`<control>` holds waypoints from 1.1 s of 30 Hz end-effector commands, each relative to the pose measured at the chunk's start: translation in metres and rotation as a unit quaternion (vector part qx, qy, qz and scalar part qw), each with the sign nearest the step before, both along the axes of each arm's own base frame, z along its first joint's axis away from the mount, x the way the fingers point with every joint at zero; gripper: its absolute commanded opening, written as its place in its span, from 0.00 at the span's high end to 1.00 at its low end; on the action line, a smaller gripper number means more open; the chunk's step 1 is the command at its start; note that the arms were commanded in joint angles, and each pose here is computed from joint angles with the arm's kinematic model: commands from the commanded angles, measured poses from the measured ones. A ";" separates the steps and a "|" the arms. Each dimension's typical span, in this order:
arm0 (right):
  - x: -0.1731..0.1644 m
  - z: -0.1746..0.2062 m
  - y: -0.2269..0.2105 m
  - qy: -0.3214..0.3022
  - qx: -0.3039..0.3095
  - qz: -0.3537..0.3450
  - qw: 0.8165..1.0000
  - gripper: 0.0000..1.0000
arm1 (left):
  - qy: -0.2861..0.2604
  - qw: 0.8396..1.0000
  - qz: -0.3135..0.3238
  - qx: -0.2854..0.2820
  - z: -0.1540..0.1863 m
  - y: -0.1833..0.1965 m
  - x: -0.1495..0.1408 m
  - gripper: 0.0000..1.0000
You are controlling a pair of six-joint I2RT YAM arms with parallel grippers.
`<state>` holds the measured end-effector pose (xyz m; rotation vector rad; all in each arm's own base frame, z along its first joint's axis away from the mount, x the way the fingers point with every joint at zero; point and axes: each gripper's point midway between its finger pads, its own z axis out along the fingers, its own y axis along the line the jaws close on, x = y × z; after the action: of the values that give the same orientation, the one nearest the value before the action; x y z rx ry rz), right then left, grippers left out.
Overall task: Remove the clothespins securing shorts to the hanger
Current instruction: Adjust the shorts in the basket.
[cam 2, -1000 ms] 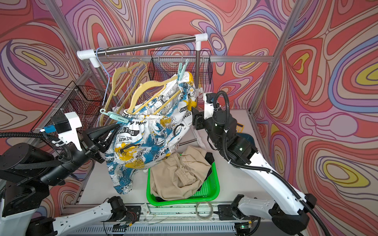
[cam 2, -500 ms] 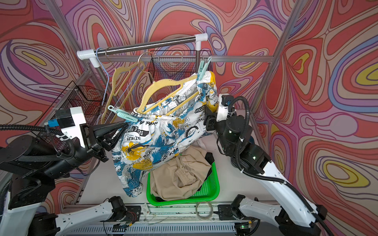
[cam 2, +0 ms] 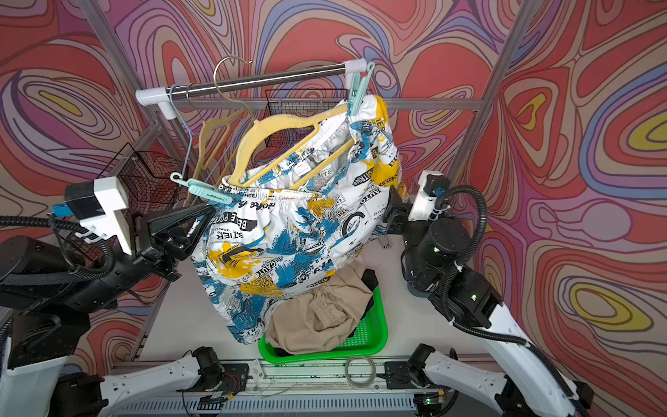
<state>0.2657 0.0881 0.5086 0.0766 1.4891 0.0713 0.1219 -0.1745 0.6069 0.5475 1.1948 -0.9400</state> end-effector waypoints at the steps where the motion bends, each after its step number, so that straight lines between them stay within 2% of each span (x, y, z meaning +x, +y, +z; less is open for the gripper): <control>1: 0.002 -0.007 -0.004 0.010 -0.014 -0.015 1.000 0.30 | -0.029 0.997 0.001 -0.067 0.016 0.016 -0.009 1.00; 12: 0.016 -0.018 0.015 0.038 -0.031 0.002 0.999 0.30 | 0.010 0.999 0.015 -0.041 -0.063 0.003 0.009 1.00; 18: 0.018 -0.018 0.020 0.048 -0.047 0.010 0.998 0.30 | 0.095 0.995 0.032 0.023 -0.123 -0.009 0.027 1.00; 20: 0.018 -0.018 0.017 0.049 -0.052 0.004 0.997 0.29 | 0.134 0.989 0.032 0.047 -0.152 -0.013 0.031 1.00; 27: 0.024 -0.027 0.029 0.066 -0.061 0.029 0.996 0.29 | 0.187 0.980 0.002 0.073 -0.207 -0.022 0.024 1.00; 30: 0.039 -0.044 0.039 0.101 -0.067 0.060 0.991 0.29 | 0.199 0.975 -0.020 0.097 -0.223 -0.028 0.018 1.00; 33: 0.059 -0.064 0.036 0.139 -0.041 0.100 0.984 0.30 | 0.204 0.971 -0.036 0.116 -0.234 -0.031 0.012 1.00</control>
<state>0.3158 0.1148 0.4677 -0.0698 1.6803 0.0486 0.1473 -0.2044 0.3617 0.5749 1.7249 -0.9345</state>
